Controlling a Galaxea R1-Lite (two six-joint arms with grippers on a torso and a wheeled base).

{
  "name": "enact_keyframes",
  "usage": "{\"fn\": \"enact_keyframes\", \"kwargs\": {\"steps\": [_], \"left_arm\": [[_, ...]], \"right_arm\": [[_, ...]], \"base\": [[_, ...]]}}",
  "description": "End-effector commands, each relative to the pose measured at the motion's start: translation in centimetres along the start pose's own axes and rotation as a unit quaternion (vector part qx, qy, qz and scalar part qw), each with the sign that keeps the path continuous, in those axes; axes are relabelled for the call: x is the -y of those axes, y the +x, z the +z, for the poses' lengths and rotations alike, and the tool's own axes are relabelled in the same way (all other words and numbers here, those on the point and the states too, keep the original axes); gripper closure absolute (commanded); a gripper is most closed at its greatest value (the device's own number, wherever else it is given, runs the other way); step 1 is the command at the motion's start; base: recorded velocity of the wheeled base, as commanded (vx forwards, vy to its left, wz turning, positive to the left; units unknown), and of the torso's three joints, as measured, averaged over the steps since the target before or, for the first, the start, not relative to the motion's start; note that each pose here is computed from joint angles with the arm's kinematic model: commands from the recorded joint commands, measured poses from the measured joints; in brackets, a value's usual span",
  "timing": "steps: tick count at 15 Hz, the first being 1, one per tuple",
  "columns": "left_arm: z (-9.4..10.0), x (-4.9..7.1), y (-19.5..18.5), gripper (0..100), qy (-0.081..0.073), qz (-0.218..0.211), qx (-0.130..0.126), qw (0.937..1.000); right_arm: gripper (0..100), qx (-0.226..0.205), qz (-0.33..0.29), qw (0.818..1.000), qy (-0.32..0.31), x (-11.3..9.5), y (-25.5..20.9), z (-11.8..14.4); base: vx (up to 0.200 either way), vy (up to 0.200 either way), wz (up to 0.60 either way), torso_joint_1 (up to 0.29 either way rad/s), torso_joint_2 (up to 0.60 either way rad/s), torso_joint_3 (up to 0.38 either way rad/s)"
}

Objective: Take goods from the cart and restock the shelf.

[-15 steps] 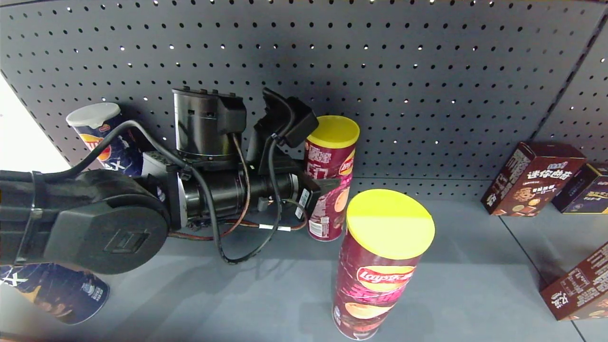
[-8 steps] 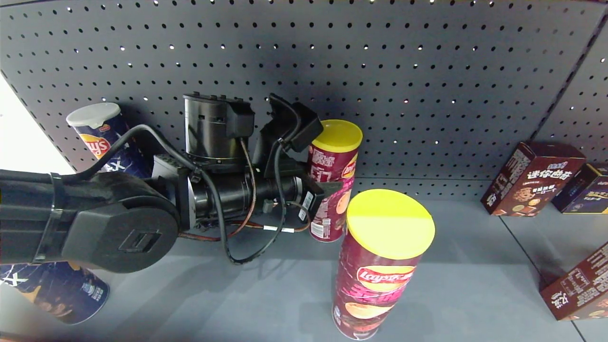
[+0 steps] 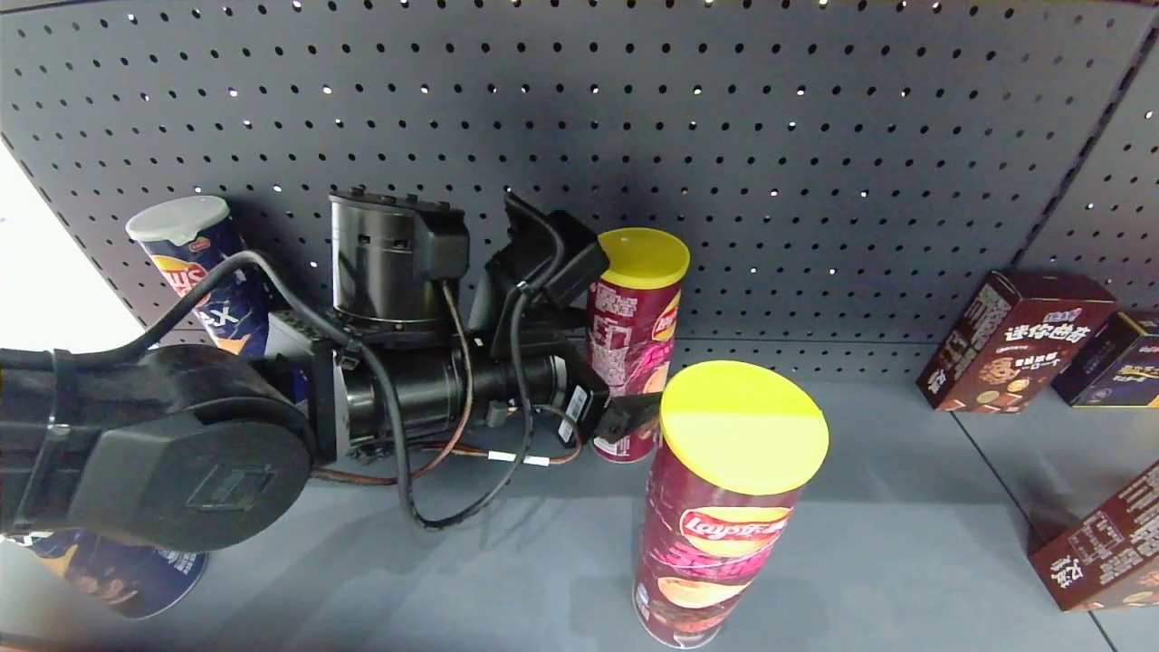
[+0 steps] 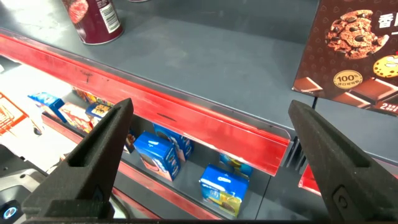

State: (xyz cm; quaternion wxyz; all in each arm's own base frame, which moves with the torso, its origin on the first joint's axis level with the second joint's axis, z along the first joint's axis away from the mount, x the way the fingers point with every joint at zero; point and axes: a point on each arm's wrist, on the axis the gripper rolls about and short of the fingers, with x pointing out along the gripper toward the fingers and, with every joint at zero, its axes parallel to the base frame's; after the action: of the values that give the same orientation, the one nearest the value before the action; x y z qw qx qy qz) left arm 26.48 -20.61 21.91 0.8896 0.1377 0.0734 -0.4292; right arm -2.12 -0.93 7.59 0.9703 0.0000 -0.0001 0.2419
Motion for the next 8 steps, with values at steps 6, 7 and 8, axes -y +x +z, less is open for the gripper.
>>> {"fn": "enact_keyframes", "kwargs": {"steps": [6, 7, 8], "left_arm": [[-0.6, 0.3, -3.6, 0, -0.001, 0.079, -0.018, 0.9967], [-0.6, 0.2, -3.4, 0, -0.001, 0.086, -0.016, 0.9962], [-0.7, 0.1, -3.1, 0, -0.001, 0.097, -0.020, 0.9951]], "right_arm": [[0, -0.001, 0.000, 1.000, 0.000, 0.0, 0.0, 0.0], [0, -0.001, 0.000, 1.000, 0.000, 0.0, 0.0, 0.0], [0, -0.001, 0.000, 1.000, 0.000, 0.0, 0.0, 0.0]], "base": [[0.000, 0.000, 0.00, 0.000, 0.00, 0.000], [0.000, 0.000, 0.00, 0.000, 0.00, 0.000], [0.000, 0.000, 0.00, 0.000, 0.00, 0.000]]}}
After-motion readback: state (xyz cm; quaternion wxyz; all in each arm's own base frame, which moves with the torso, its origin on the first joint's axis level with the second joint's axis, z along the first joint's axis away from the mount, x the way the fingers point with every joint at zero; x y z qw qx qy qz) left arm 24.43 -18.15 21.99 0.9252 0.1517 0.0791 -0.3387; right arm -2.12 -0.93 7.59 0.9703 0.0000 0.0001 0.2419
